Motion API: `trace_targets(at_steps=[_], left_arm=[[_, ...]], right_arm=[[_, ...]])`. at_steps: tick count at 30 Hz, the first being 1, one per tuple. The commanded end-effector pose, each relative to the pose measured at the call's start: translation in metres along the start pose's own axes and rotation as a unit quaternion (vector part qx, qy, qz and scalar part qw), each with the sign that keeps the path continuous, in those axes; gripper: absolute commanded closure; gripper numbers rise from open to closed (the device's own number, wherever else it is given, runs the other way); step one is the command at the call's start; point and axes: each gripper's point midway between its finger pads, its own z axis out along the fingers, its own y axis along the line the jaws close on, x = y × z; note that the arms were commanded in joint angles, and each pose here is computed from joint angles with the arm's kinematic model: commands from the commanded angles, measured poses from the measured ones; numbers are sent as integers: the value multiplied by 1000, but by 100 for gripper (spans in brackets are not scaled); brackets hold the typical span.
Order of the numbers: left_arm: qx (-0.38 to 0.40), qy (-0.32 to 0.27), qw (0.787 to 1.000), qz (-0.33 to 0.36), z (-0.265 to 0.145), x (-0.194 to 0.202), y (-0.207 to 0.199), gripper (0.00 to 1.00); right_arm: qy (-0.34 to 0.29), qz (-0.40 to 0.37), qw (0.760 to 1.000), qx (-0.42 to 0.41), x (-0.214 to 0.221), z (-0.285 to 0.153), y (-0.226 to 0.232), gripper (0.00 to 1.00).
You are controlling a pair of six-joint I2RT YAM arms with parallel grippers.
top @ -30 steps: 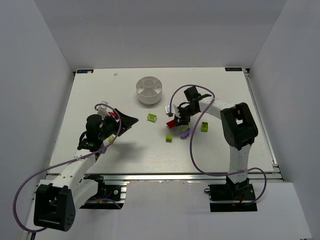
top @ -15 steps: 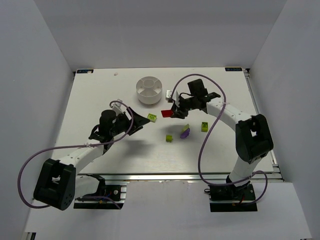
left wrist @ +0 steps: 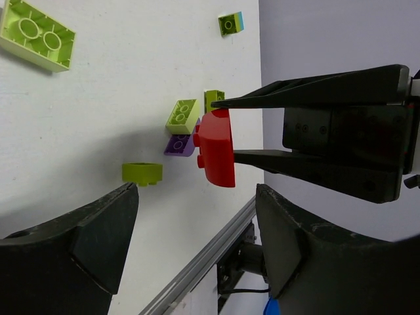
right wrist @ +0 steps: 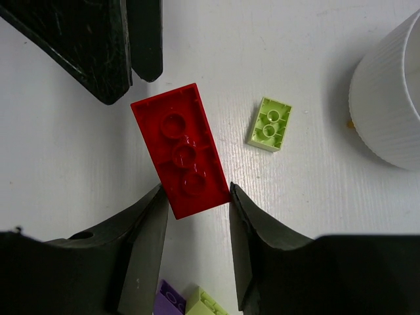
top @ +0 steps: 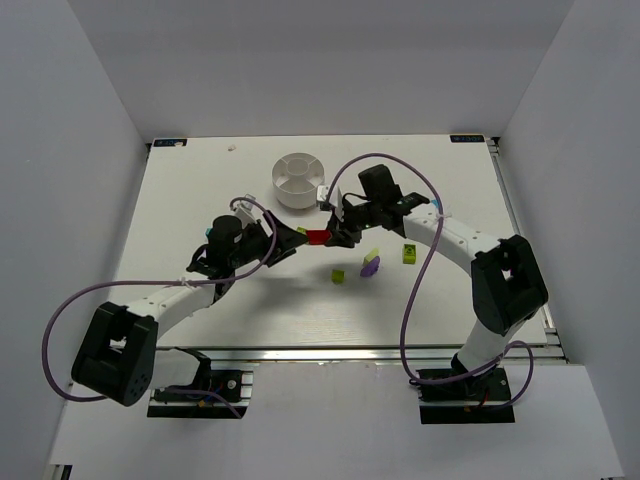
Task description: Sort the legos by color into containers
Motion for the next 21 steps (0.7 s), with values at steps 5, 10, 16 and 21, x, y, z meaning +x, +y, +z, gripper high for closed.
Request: trace_targets(at_steps=[5,10,16,21], left_arm=[[30,-4,999,13,5,-4,-22,23],[31,1,999,14,8,-2,-22,29],[35,9,999,13,10,2,-22,48],[39,13,999,16,12,3,-25,68]], right_arm=[[-31,-32,999,5,-38,0,5,100],[-35,-35,999,-2,-46,4,12,100],[-35,-37,999,-3,-48,3,14,100],[-38,-38,999,-3,-50,2,15,100]])
